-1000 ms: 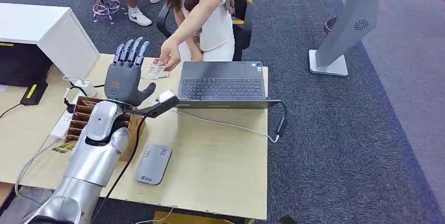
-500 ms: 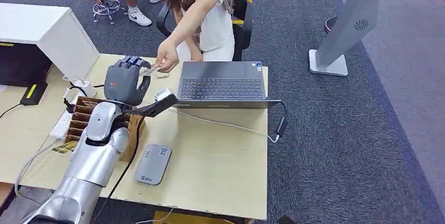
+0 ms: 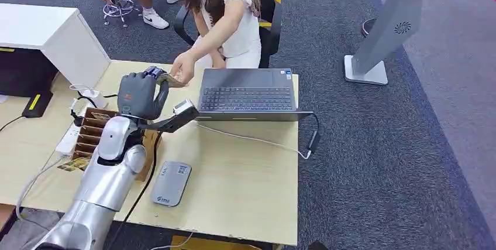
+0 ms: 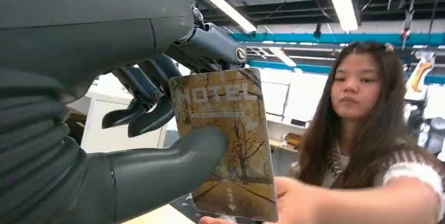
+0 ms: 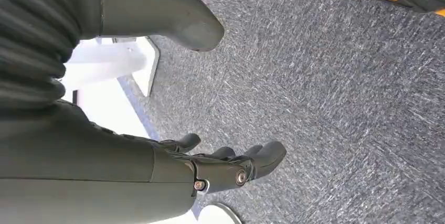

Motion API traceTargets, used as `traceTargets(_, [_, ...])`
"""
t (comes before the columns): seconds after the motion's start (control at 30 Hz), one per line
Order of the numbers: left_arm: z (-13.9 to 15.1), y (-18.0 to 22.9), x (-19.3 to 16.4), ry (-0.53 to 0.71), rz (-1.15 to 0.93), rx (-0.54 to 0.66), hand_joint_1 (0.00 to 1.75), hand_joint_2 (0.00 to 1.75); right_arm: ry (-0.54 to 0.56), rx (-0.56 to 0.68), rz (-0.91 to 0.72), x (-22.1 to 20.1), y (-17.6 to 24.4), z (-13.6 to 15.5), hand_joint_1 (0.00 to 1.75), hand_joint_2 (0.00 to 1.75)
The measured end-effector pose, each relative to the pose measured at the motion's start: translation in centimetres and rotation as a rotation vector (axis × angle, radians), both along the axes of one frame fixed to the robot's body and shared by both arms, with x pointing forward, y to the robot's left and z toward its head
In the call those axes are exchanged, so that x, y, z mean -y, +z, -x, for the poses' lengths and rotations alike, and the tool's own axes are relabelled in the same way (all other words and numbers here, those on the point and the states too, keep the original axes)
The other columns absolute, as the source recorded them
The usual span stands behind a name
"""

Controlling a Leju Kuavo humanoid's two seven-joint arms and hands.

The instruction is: Pass the card to the sensor for recognition and then transmit it.

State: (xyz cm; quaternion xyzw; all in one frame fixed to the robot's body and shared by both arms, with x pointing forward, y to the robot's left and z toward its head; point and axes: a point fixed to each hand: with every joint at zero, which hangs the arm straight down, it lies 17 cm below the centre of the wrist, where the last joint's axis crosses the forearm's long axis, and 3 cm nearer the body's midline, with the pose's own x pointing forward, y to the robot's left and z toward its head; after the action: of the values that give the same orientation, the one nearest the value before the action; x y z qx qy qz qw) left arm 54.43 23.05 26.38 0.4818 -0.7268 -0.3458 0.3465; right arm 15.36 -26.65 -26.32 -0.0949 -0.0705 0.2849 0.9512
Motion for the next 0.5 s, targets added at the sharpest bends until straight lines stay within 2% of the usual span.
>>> traceTargets(0.13, [3.2, 0.9, 0.6, -0.061, 0.072, 0.097, 1.75, 1.75, -0.005, -0.001, -0.003, 0.0, -0.1, 0.3, 0.0, 1.75])
traceTargets(0.33, [9.6, 1.7, 1.1, -0.14, 0.129, 0.237, 1.75, 1.75, -0.02, 0.012, -0.003, 0.2, -0.3, 0.7, 0.0, 1.75])
traceTargets(0.5, [13.5, 1.3, 1.2, -0.172, 0.139, 0.282, 1.75, 1.75, -0.033, 0.009, 0.002, 0.7, -0.4, 1.2, 0.0, 1.75])
